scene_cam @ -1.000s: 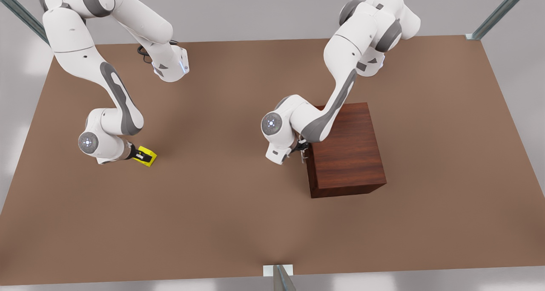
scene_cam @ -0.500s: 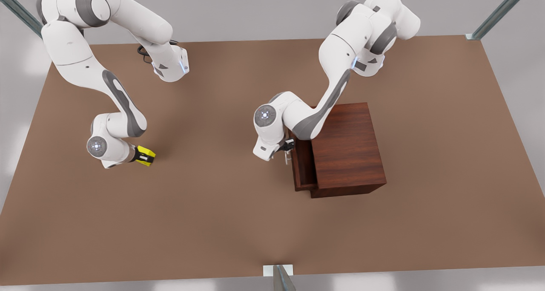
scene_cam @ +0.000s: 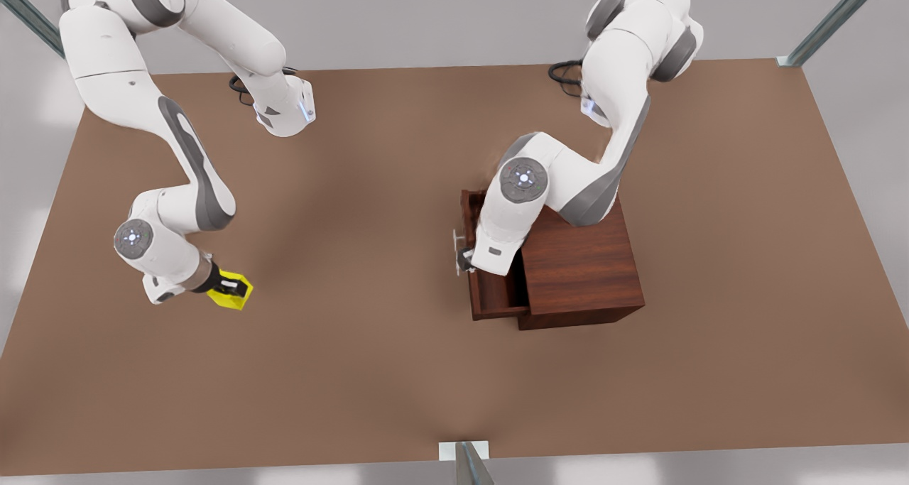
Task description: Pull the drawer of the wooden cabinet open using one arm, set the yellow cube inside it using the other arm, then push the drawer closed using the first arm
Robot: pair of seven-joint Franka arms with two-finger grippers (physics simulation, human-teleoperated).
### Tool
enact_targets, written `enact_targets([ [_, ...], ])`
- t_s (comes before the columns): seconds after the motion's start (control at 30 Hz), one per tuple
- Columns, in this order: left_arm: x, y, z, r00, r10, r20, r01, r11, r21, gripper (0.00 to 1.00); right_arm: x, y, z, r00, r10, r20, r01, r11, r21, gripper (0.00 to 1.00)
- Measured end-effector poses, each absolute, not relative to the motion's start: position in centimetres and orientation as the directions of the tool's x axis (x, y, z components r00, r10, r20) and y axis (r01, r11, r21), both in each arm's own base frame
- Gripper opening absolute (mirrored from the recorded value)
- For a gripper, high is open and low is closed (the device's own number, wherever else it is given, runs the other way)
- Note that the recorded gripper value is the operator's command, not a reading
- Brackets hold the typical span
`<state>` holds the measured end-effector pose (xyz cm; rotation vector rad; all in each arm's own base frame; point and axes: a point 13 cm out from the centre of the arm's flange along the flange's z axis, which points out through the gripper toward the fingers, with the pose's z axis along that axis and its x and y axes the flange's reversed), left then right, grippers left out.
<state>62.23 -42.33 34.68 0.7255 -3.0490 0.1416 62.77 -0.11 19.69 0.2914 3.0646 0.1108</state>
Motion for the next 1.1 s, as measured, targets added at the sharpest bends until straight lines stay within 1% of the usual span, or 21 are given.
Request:
enact_targets([
  [0.03,64.3,-37.1,35.2,-0.866,-0.498,0.051,-0.501,0.863,-0.067,1.0,64.0,2.7,22.4,-0.985,0.154,-0.076,0.147,0.985,0.092,0.5],
  [0.1,67.6,-25.7,35.6,-0.809,-0.58,0.098,-0.584,0.811,-0.027,1.0,65.2,9.6,27.0,-0.992,0.073,-0.1,0.061,0.991,0.117,0.5],
  [0.17,69.4,-14.9,36.3,-0.77,-0.627,0.123,-0.632,0.775,-0.008,1.0,65.4,17.4,31.6,-0.992,-0.007,-0.122,-0.022,0.992,0.128,0.5],
  [0.23,69.0,-9.3,40.4,-0.786,-0.612,0.087,-0.615,0.788,-0.018,1.0,64.2,24.7,34.3,-0.991,-0.068,-0.118,-0.085,0.986,0.144,0.5],
  [0.27,68.1,-7.8,43.0,-0.804,-0.592,0.063,-0.594,0.804,-0.022,1.0,63.4,28.0,35.3,-0.99,-0.09,-0.112,-0.107,0.982,0.157,0.44],
  [0.33,63.2,-5.2,46.8,-0.834,-0.551,0.032,-0.551,0.835,0.014,1.0,61.2,34.5,36.3,-0.987,-0.13,-0.092,-0.145,0.972,0.186,0.44],
  [0.37,62.0,-4.5,47.5,-0.849,-0.528,0.024,-0.528,0.849,0.021,1.0,60.2,37.3,36.6,-0.987,-0.14,-0.08,-0.154,0.967,0.204,0.44],
  [0.43,61.2,-3.5,47.7,-0.878,-0.478,0.021,-0.477,0.878,0.029,1.0,58.6,42.0,36.8,-0.988,-0.144,-0.054,-0.153,0.959,0.238,0.44],
  [0.53,61.2,-2.7,47.2,-0.913,-0.407,0.026,-0.406,0.913,0.034,1.0,57.1,48.1,37.1,-0.992,-0.119,-0.04,-0.125,0.957,0.262,0.43],
  [0.6,61.4,-2.1,46.7,-0.93,-0.366,0.033,-0.365,0.93,0.037,1.0,56.7,51.6,37.2,-0.995,-0.085,-0.047,-0.094,0.959,0.268,0.41],
  [0.7,61.5,-1.5,46.1,-0.95,-0.309,0.045,-0.307,0.951,0.039,1.0,55.4,56.1,36.4,-0.998,-0.04,-0.051,-0.052,0.963,0.265,0.41],
  [0.8,61.7,-0.9,45.3,-0.964,-0.26,0.059,-0.258,0.965,0.039,1.0,54.4,57.9,34.8,-1.0,0.011,-0.026,0.003,0.966,0.259,0.41],
  [1.0,61.9,-0.5,44.6,-0.982,-0.173,0.072,-0.171,0.985,0.034,1.0,53.7,58.2,31.4,-0.993,0.11,0.034,0.115,0.968,0.223,0.43],
  [1.1,62.0,-0.5,44.4,-0.988,-0.137,0.073,-0.135,0.99,0.032,1.0,52.6,59.2,29.7,-0.989,0.134,0.059,0.143,0.967,0.208,0.44],
])
